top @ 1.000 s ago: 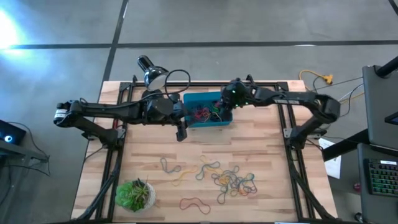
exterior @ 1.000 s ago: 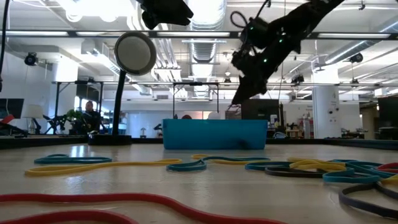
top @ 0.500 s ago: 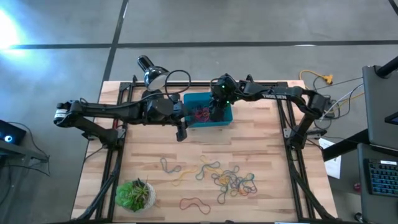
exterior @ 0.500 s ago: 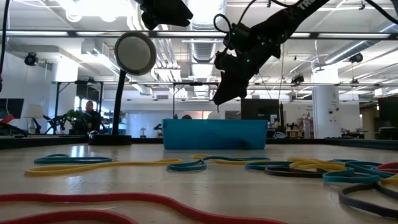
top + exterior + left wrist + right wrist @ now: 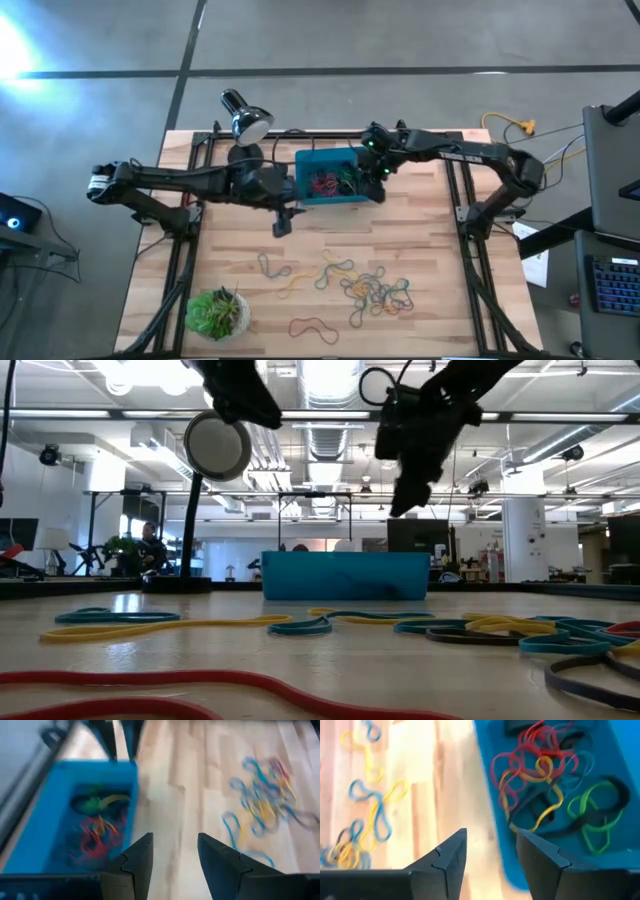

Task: Pick and place rubber bands into bin
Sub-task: Put the blue rubber band into the blue bin

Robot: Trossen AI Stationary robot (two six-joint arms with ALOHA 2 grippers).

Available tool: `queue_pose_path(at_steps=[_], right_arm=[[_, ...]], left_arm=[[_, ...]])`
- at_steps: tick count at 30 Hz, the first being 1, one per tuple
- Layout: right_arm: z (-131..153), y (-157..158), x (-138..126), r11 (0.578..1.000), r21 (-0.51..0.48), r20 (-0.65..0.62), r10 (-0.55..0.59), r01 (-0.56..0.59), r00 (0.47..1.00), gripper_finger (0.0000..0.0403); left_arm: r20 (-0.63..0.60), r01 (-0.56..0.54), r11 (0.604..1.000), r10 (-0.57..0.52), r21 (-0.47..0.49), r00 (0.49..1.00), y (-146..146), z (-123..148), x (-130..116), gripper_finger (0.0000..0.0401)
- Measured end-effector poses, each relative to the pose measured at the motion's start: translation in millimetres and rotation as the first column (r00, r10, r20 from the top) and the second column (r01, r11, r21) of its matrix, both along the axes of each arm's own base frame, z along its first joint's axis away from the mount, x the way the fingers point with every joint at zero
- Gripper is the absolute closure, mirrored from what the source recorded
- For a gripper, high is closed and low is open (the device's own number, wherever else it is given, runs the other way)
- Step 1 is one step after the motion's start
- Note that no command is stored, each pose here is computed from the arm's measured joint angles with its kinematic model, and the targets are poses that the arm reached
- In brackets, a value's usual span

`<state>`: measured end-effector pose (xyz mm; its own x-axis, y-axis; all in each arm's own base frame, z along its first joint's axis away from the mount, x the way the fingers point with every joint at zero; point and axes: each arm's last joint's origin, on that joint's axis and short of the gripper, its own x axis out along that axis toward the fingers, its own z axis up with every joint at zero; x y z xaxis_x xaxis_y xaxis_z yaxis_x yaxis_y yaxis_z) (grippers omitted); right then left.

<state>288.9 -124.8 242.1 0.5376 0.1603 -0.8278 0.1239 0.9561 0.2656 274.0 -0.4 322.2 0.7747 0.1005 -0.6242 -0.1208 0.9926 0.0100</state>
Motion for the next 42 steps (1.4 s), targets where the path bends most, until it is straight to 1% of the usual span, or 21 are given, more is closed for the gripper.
queue_pose_path(at_steps=[4, 7, 12, 19, 23, 27, 32, 35, 38, 42], right_arm=[[9.7, 19.6, -19.4, 0.999, 0.002, 0.015, 0.034, -0.034, 0.999, 0.0252], [14.5, 35.8, -37.4, 0.999, 0.001, 0.04, 0.048, -0.049, 0.998, 0.0258], [16.3, 58.1, -70.3, 0.999, 0.024, 0.074, 0.024, -0.026, 0.997, 0.0266], [6.0, 82.4, -113.5, 0.996, 0.087, 0.103, -0.038, 0.029, 0.994, 0.0273], [-2.6, 91.1, -131.9, 0.992, 0.116, 0.126, -0.069, 0.055, 0.99, 0.0273], [-8.3, 95.2, -142.8, 0.988, 0.134, 0.165, -0.099, 0.078, 0.981, 0.0275], [-12.3, 96.7, -148.1, 0.987, 0.136, 0.204, -0.112, 0.085, 0.973, 0.028], [-14.2, 96.6, -147.8, 0.987, 0.135, 0.225, -0.114, 0.085, 0.968, 0.028], [-15.2, 96.2, -147.2, 0.987, 0.133, 0.226, -0.118, 0.089, 0.967, 0.0282], [-15.4, 96.0, -147.0, 0.987, 0.131, 0.225, -0.123, 0.095, 0.967, 0.0282]], left_arm=[[-0.059, 0.066, 0.997, -0.069, -0.05, 0.996, -4.6, -4.7, -3.8, 0.0262], [-0.089, 0.096, 0.993, -0.102, -0.069, 0.991, -8.0, -7.0, -5.9, 0.0262], [-0.127, 0.158, 0.979, -0.174, -0.126, 0.977, -13.4, -14.7, -8.8, 0.0262], [-0.225, 0.227, 0.954, -0.27, -0.197, 0.936, -25.9, -46.8, -17.3, 0.0262], [-0.298, 0.275, 0.935, -0.334, -0.223, 0.894, -33.4, -68.7, -25.9, 0.0262], [-0.329, 0.36, 0.897, -0.431, -0.256, 0.841, -42.9, -85.0, -33.5, 0.0262], [-0.347, 0.463, 0.854, -0.519, -0.235, 0.781, -53.1, -97.6, -34.9, 0.0262], [-0.346, 0.514, 0.832, -0.555, -0.211, 0.756, -57.5, -105.7, -27.4, 0.0262], [-0.36, 0.539, 0.816, -0.576, -0.208, 0.734, -60.9, -115.5, -17.6, 0.0262], [-0.368, 0.576, 0.778, -0.628, -0.253, 0.686, -66.7, -130.3, -4.9, 0.0262]])
